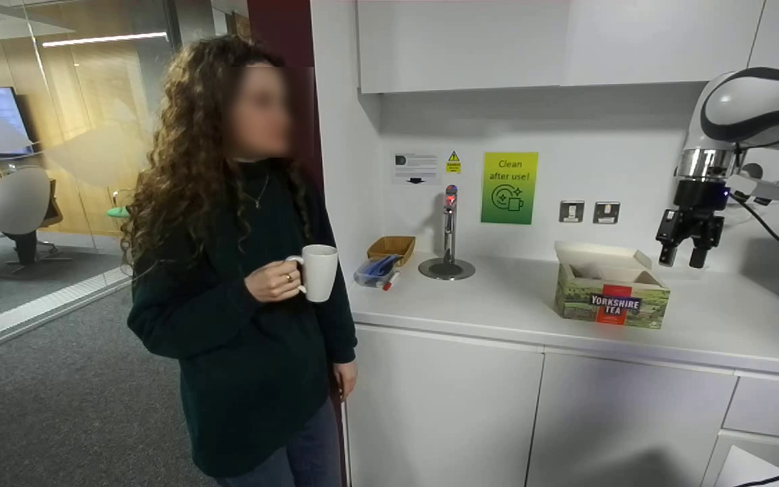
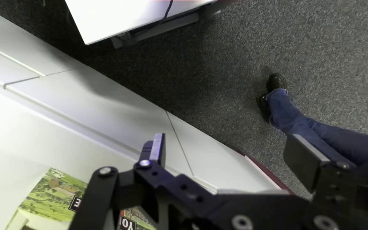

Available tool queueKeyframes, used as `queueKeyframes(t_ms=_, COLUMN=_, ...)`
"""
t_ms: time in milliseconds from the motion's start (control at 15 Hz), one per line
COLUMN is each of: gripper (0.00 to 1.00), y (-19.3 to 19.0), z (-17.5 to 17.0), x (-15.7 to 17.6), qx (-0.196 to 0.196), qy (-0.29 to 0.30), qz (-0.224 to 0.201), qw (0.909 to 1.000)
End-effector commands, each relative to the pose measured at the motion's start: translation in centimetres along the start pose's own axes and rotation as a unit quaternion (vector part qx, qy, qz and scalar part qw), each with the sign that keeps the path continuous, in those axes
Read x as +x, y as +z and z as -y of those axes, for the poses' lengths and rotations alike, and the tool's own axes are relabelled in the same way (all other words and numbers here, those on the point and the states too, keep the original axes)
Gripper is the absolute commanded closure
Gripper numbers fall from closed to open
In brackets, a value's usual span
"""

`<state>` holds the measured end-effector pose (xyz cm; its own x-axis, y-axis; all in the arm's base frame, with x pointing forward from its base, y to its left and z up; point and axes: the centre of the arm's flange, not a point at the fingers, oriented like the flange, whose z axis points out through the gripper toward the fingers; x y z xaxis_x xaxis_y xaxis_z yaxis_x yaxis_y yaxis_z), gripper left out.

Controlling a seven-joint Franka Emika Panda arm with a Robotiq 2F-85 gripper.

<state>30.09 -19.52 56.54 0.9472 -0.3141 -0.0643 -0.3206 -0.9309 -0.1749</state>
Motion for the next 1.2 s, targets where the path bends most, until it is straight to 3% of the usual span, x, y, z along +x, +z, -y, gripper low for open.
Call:
queueKeyframes(t_ms=0, gripper=0.00, y=-0.8, z=-0.6, x=0.7, qx=0.014, qy=0.013, qz=0.012, qw=0.9997)
queueKeyframes(t_ms=600, gripper=0.00, y=-2.7, z=-1.7, x=4.7, qx=0.042, qy=0.040, qz=0.028, qw=0.9979)
queueKeyframes(t_ms=1133, gripper=0.00, y=-2.1, z=-4.0, x=8.0, qx=0.044, qy=0.080, qz=0.008, qw=0.9958)
